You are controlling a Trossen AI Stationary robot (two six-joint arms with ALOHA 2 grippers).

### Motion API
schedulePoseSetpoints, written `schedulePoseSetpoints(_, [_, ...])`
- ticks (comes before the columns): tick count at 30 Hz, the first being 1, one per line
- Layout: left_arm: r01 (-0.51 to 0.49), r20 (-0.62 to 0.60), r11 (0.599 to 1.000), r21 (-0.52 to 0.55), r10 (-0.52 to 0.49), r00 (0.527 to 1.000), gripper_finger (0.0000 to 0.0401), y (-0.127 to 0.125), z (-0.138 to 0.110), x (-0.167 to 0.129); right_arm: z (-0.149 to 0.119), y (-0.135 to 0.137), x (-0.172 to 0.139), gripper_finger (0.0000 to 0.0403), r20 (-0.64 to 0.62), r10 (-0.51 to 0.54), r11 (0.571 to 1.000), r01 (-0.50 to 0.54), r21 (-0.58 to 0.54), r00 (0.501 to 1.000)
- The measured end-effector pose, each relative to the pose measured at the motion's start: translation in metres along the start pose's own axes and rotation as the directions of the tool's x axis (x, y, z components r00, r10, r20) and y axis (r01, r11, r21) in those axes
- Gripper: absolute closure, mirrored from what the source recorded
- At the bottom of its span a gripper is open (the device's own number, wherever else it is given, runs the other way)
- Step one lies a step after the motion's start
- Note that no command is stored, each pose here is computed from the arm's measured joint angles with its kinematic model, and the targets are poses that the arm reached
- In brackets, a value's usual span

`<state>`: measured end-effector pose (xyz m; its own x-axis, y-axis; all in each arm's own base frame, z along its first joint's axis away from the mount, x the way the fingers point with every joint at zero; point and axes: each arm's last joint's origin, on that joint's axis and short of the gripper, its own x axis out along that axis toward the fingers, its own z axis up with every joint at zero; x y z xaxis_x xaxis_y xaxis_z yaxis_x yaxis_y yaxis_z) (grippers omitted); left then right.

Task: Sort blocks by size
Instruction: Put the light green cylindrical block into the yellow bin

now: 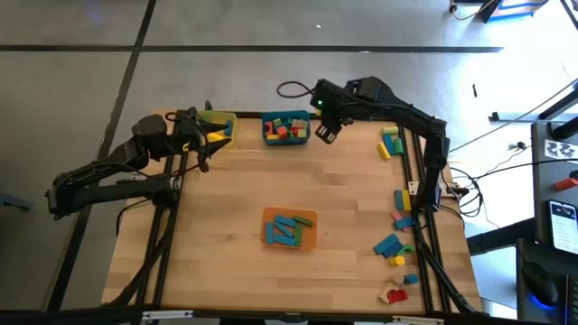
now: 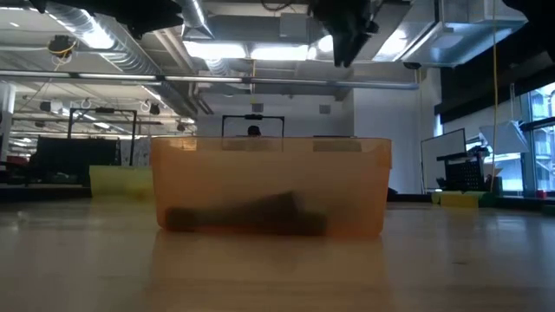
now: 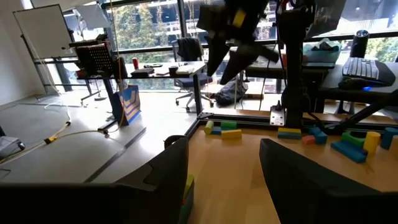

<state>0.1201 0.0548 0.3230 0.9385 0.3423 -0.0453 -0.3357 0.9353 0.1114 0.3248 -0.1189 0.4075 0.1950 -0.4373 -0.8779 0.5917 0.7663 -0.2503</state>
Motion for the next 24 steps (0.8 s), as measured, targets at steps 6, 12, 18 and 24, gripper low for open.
schedulePoseSetpoints(6, [0.000, -0.001, 1.000, 0.000, 0.000, 1.000, 0.0219, 0.000, 0.000, 0.000, -0.006, -0.005, 0.027, 0.0205, -0.075, -0.129, 0.992, 0.129, -0.001, 0.989])
schedulePoseSetpoints(12, [0.000, -0.002, 1.000, 0.001, 0.000, 1.000, 0.0219, 0.000, 0.000, 0.000, -0.016, -0.024, 0.066, 0.0205, -0.226, -0.176, 0.983, 0.183, 0.007, 0.958])
schedulePoseSetpoints(18, [0.000, -0.004, 1.000, 0.001, 0.000, 1.000, 0.0219, 0.000, 0.000, 0.000, -0.035, -0.050, 0.109, 0.0205, -0.401, -0.208, 0.972, 0.234, 0.016, 0.892])
schedulePoseSetpoints(24, [0.001, -0.004, 1.000, 0.003, -0.001, 1.000, 0.0219, 0.000, 0.000, 0.000, -0.064, -0.077, 0.150, 0.0205, -0.563, -0.239, 0.951, 0.307, 0.027, 0.791])
